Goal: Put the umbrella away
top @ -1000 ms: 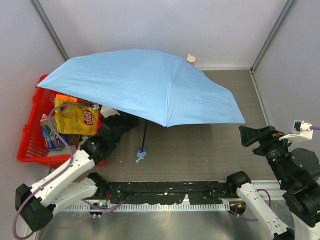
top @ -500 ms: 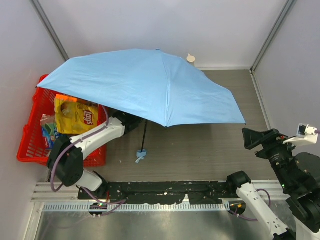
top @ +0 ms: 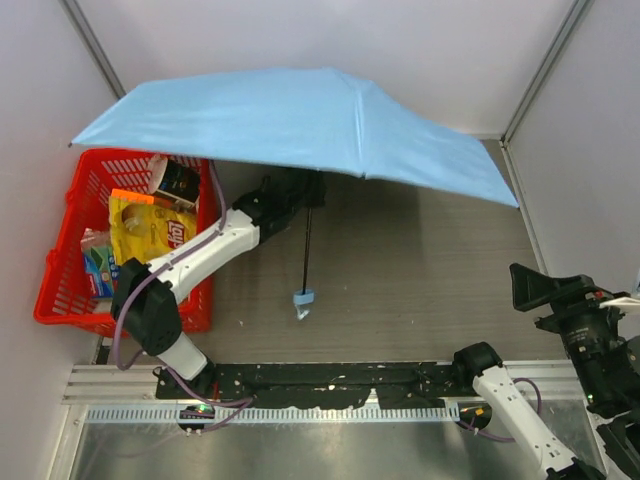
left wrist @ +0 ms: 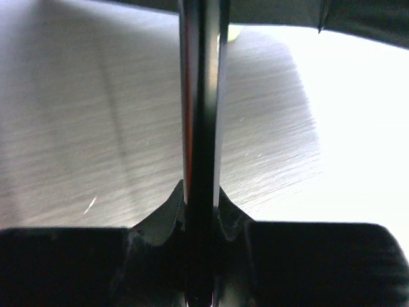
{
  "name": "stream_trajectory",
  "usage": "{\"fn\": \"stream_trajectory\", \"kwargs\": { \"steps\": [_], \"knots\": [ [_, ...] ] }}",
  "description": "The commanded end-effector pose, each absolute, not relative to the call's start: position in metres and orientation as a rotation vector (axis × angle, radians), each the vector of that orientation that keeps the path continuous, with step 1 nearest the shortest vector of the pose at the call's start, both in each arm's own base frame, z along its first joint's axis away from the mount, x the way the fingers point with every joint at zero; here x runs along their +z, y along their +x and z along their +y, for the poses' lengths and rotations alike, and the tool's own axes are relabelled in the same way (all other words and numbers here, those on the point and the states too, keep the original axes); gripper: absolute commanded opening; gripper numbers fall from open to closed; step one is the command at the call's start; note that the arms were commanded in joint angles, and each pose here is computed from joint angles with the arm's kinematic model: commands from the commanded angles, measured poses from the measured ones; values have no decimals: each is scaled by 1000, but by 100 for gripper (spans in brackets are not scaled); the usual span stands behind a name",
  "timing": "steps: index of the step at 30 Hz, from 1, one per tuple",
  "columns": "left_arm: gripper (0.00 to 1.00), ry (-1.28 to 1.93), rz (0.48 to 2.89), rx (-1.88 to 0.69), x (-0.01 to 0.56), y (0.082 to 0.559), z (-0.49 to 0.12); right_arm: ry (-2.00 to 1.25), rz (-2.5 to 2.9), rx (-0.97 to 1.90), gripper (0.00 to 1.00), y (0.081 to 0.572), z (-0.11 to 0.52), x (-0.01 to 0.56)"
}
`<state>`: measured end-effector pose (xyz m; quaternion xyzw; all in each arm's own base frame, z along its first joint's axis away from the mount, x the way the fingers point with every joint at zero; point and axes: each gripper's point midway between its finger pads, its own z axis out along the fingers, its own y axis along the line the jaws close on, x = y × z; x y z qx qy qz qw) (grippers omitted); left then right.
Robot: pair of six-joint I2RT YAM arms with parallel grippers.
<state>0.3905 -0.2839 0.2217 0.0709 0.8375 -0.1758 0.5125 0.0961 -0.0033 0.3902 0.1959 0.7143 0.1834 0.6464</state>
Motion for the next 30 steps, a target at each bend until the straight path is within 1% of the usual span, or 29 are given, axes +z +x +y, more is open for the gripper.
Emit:
{"fn": "stream_trajectory", "kwargs": {
  "steps": [1, 6, 8, 9, 10, 11, 14, 16, 17, 21, 22, 25, 30],
  "knots": [
    [0, 183, 1851, -575, 342, 398, -305, 447, 1593, 409, 80, 85, -10, 391],
    [0, 194, 1799, -833, 419, 384, -337, 380, 1600, 482, 80, 87, 6, 384],
    [0, 209, 1773, -991, 446, 369, -353, 287, 1603, 559, 80, 91, 26, 386],
    [0, 185, 1772, -1059, 455, 365, -358, 191, 1623, 628, 80, 92, 46, 385],
    [0, 177, 1771, -1140, 462, 359, -366, 161, 1596, 661, 80, 96, 53, 392],
    [0, 180, 1767, -1222, 468, 354, -374, 62, 1625, 748, 80, 97, 75, 390],
    [0, 196, 1784, -1513, 472, 335, -406, -23, 1586, 867, 80, 115, 104, 413],
    [0, 260, 1785, -1683, 471, 323, -424, 15, 1548, 892, 80, 134, 109, 433],
    [0, 284, 1789, -1733, 468, 319, -430, 94, 1540, 887, 80, 148, 106, 441],
    [0, 353, 1802, -1732, 453, 303, -443, 317, 1429, 942, 81, 187, 100, 475],
    [0, 363, 1801, -1718, 451, 301, -443, 320, 1447, 978, 81, 200, 110, 470],
    [0, 366, 1824, -1672, 437, 293, -442, 356, 1407, 1056, 79, 221, 121, 483],
    [0, 397, 1857, -1610, 410, 277, -444, 538, 1376, 964, 79, 261, 104, 473]
  ]
}}
